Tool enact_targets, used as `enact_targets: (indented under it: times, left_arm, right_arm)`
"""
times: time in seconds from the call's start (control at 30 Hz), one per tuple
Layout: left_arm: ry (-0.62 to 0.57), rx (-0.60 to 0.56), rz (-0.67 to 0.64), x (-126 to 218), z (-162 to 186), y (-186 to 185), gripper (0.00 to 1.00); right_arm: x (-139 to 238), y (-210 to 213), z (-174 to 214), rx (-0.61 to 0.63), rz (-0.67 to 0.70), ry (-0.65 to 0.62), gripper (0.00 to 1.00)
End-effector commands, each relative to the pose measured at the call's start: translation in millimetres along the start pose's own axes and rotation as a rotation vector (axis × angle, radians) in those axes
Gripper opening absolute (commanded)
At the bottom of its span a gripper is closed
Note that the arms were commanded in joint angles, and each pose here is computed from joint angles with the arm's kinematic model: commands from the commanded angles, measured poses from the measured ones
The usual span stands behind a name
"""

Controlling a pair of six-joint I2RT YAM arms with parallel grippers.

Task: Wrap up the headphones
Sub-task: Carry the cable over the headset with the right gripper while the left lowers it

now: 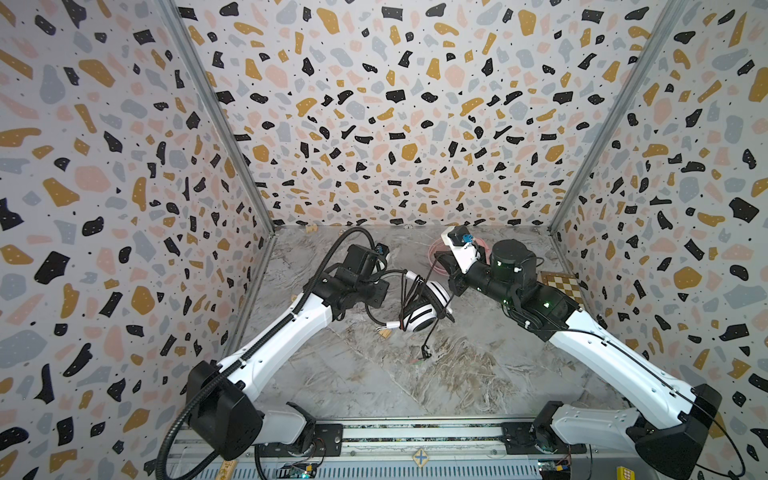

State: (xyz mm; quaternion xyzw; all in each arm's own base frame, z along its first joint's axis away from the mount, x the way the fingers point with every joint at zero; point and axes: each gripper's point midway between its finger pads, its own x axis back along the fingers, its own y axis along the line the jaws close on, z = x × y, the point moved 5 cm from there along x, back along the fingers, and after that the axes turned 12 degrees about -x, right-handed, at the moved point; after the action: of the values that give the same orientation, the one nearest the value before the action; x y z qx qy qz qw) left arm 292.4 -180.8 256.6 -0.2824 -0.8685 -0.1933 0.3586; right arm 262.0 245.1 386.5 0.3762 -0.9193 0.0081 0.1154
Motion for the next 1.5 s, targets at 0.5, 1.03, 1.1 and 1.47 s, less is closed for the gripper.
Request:
enact_targets:
  times: [0.5, 1.03, 1.1, 1.47]
  left_arm:
    - [-0.328, -0.032, 0.320, 71, -49, -37, 0.00]
    - [-0.394, 0.007, 0.309, 84, -66, -30, 0.00]
    - [-0.418, 0.017, 0.324, 89, -70, -31, 0.00]
    - [-0.482, 0.041, 0.300, 110, -84, -21, 0.00]
  right_arm:
    - [-52, -48, 79, -0.183, 0.062, 0.155, 0.20]
    - [-58, -59, 114, -0.329, -0.046, 0.151, 0.33]
    - [-59, -65, 122, -0.373, -0.067, 0.157, 0.34]
    - [-68, -74, 155, -0.458, -0.095, 0.194, 0.42]
